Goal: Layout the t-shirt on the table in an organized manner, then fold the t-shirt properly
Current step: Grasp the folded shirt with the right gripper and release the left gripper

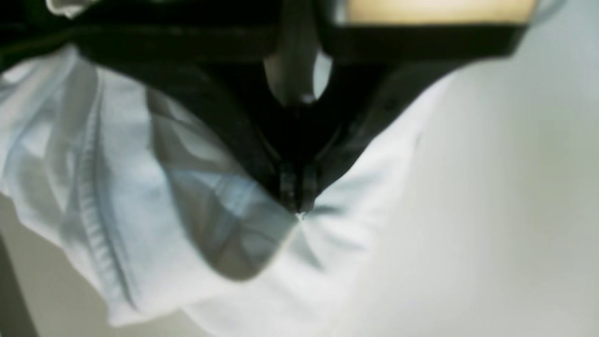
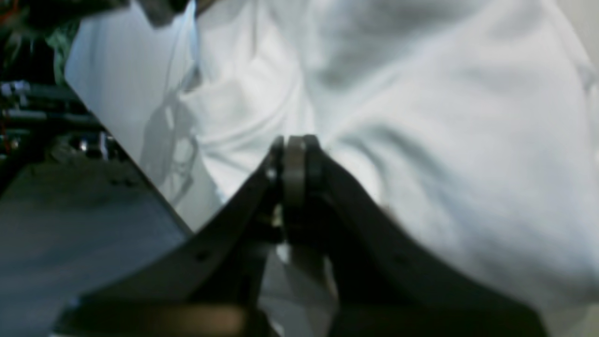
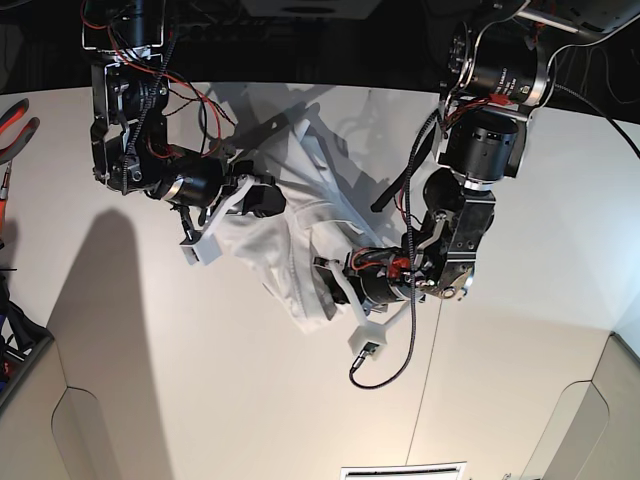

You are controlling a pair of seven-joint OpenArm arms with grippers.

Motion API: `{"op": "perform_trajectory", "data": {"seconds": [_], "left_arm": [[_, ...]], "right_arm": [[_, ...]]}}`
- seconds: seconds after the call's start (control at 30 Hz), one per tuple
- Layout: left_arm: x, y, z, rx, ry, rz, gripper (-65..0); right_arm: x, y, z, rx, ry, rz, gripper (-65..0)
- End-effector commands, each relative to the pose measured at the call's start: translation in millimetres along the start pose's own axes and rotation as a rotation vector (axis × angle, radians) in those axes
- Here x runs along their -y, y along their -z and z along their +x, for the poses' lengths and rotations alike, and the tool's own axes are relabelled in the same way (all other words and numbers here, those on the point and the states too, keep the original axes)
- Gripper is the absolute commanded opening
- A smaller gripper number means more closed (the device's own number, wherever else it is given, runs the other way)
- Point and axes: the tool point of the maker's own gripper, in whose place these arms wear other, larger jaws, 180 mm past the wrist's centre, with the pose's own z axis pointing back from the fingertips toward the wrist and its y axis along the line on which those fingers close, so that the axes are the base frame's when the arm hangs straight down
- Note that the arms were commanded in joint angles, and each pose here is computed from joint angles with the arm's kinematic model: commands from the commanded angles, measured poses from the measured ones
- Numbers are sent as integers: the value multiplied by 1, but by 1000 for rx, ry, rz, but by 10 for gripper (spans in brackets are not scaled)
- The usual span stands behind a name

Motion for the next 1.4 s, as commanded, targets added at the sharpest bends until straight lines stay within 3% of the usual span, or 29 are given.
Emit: {"op": "perform_trajectory", "data": {"seconds": [0.0,0.27,0.47,0.57,0.67,0.77,0.9,1.1,1.37], "left_arm": [[-8,-5,33,63,15,23,-650],[-5,-17,68,64,42,19,-650],[-6,-28,78,55,94,37,-650],[-20,-36,84,66,133,86,-511],[-40,-44,90,98,158,138,-484],[-66,-53,92,107,151,229,-484],[-98,-66,86,83,167,321,-484],[-139,-85,68,44,163,427,-484],[-143,-87,63,54,167,432,-484]], "right_arm": [[-7,-5,16,35,-41,12,-650],[-38,-32,67,199,-180,20,-650],[-49,-40,82,271,-209,31,-650],[-63,-32,86,301,-211,57,-650],[-82,-16,89,319,-260,62,-650],[-91,6,94,283,-383,9,-650],[-81,41,95,157,-473,-94,-650],[-35,55,104,95,-452,-310,-650],[1,67,72,-12,-442,-378,-650]]}}
